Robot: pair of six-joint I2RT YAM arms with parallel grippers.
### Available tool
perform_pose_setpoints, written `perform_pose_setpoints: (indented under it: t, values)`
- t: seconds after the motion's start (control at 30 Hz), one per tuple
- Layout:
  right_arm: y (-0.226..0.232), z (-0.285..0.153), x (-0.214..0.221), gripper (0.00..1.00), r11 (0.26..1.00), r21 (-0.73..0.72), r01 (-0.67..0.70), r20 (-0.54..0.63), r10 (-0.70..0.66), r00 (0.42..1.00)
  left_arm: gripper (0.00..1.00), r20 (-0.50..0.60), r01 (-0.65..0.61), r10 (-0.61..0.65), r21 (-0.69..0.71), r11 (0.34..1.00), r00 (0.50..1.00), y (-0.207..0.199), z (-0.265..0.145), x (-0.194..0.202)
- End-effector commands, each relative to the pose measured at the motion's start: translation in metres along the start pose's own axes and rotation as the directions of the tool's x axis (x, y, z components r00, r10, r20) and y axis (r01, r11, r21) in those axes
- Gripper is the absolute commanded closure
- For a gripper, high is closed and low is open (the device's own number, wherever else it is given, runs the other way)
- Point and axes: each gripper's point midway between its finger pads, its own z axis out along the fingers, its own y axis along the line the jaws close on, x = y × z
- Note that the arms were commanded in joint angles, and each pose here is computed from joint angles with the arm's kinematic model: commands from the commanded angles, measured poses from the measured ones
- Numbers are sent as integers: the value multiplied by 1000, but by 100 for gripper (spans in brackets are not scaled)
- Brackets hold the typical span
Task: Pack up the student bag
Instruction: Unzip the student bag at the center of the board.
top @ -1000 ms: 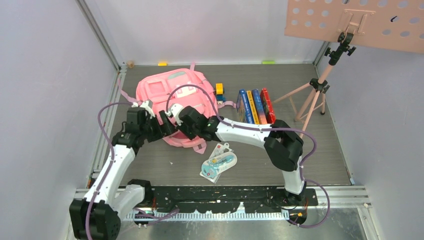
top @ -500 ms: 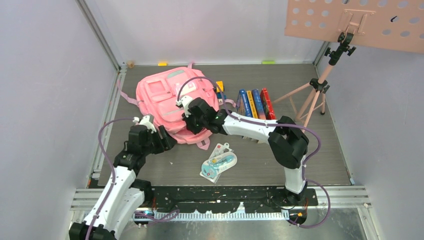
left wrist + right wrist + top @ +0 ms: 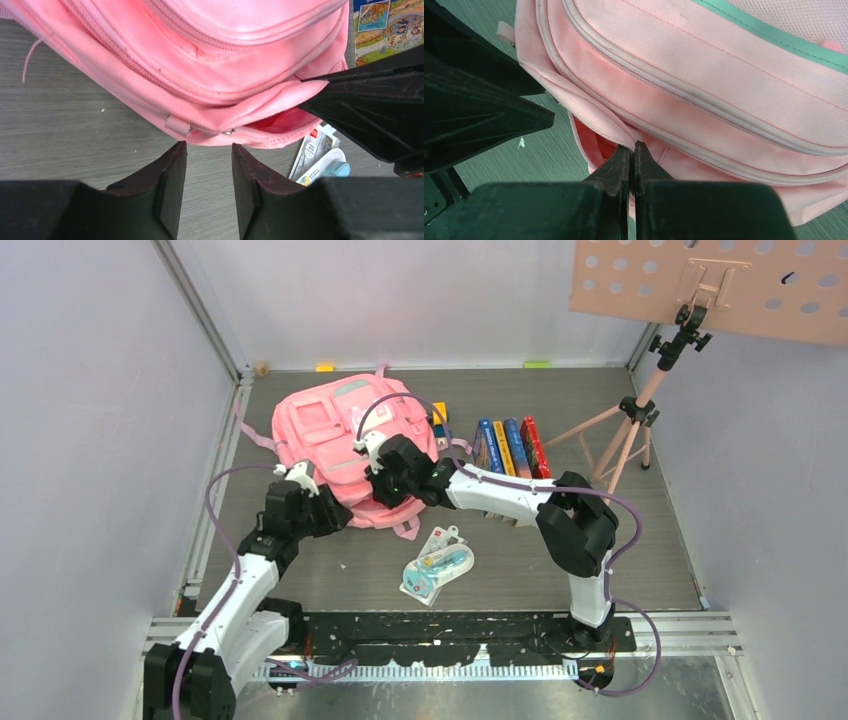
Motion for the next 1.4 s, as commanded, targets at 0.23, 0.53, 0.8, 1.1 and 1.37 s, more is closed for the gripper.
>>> perform_pose_setpoints:
  t: [0.23,0.53,0.8,1.1,1.37]
  values:
    - [13,-28,-59,100,998,-59,-36,170,46,984,65,97,-94,89,50,994,991,-9,19,-26]
    - [11,-26,-59,100,997,-58,-47,169,56,984,80,103,-115,109,52,992,989,-7,27,-28]
    - [10,-29,-58,100,997,-47,-52,170,60,984,100,74,-70,74,-56,996,994,10,27,-26]
    - [7,-37,-59,100,998,-34,-56,182,61,981,100,23,7,-1,-269,963,1000,43,16,-21]
    - [10,-48,-63,100,997,-49,-66,204,74,976,100,71,72,-48,-381,922,996,67,11,-35]
